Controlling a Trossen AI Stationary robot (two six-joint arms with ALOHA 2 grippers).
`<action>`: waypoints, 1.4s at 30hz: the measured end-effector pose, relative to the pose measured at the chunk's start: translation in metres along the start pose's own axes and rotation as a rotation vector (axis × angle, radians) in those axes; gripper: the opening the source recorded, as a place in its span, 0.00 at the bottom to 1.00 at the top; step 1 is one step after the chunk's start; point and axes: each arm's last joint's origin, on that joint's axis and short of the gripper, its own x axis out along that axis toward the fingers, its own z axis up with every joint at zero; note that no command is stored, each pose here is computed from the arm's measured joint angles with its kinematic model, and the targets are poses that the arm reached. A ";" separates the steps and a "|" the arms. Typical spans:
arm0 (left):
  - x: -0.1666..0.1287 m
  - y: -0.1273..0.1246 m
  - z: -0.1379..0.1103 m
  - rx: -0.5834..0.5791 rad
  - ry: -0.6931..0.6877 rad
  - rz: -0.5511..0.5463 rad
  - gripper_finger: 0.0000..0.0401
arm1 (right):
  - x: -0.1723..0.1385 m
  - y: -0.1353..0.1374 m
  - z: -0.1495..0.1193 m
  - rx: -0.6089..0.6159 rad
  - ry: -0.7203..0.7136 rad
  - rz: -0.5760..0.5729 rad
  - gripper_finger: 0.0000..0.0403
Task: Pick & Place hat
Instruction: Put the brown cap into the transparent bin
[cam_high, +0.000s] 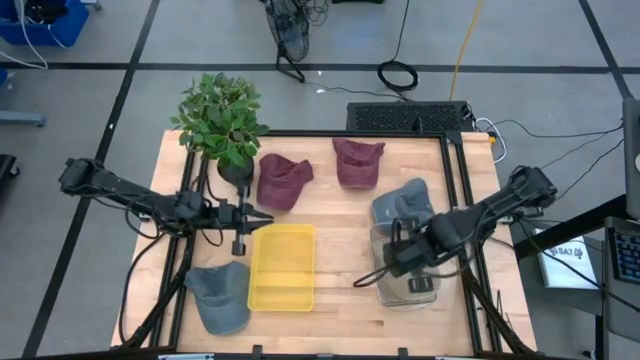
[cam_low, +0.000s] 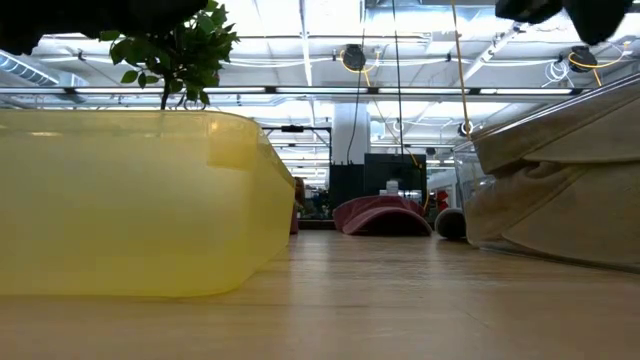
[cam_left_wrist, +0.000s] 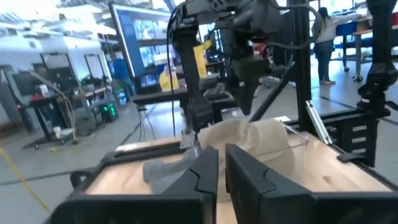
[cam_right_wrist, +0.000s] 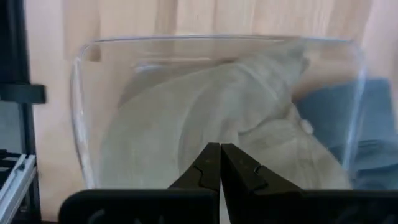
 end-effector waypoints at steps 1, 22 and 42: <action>0.000 0.000 -0.002 -0.002 0.019 -0.004 0.10 | 0.004 0.001 0.002 0.013 0.027 0.003 0.00; -0.002 -0.012 0.004 -0.019 -0.026 -0.064 0.12 | 0.087 0.019 0.034 -0.013 0.232 -0.073 0.00; -0.004 -0.019 0.007 -0.044 -0.045 -0.101 0.12 | 0.061 0.013 0.021 -0.019 0.214 -0.062 0.00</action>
